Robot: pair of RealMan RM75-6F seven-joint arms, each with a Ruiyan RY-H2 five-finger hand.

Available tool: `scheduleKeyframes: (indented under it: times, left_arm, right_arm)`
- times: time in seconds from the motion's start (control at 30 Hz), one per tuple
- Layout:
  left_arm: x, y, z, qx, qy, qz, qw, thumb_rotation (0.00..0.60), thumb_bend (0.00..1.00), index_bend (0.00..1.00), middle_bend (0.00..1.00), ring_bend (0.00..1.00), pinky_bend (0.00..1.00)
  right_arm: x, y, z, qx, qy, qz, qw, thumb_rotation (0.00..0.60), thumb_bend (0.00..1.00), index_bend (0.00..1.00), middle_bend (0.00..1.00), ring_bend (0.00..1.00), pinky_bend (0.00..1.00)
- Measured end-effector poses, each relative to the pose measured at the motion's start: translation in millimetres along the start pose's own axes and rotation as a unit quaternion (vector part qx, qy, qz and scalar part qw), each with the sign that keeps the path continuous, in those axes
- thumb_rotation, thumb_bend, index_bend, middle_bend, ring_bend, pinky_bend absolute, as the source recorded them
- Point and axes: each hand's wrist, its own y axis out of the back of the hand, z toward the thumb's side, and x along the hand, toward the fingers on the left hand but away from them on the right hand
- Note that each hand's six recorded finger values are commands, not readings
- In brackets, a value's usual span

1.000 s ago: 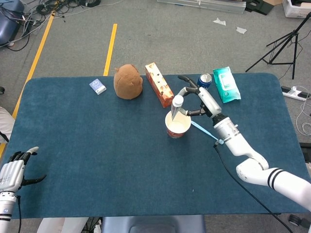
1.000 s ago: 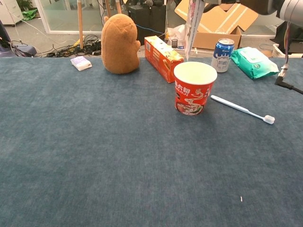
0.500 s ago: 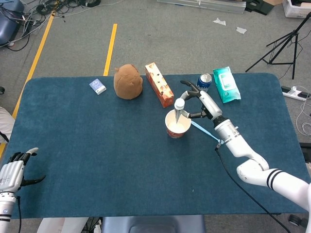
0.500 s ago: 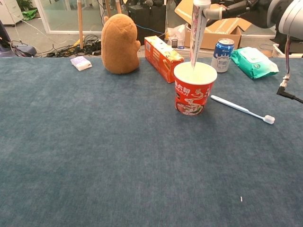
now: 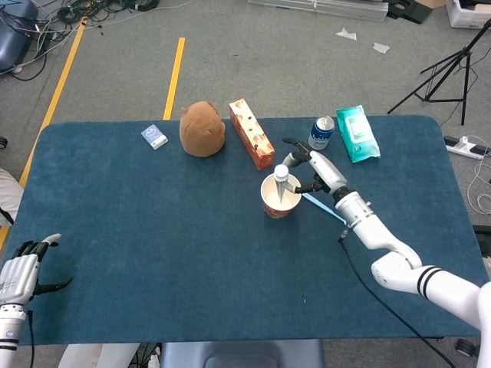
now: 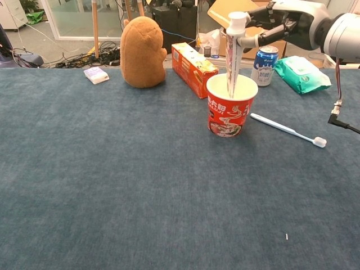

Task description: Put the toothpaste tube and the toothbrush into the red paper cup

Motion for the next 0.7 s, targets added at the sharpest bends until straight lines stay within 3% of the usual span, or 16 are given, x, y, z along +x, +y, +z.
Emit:
scheduleKeyframes:
  times: [0.7]
  left_arm:
    - [-1.3, -3.0, -4.2, -0.003, 0.004, -0.001, 1.0000, 0.600, 0.03, 0.17, 0.28, 0.22, 0.13]
  right_arm:
    - [-8.6, -5.9, -9.3, 0.078, -0.039, 0.019, 0.9960, 0.600, 0.21, 0.69, 0.11, 0.00, 0.33]
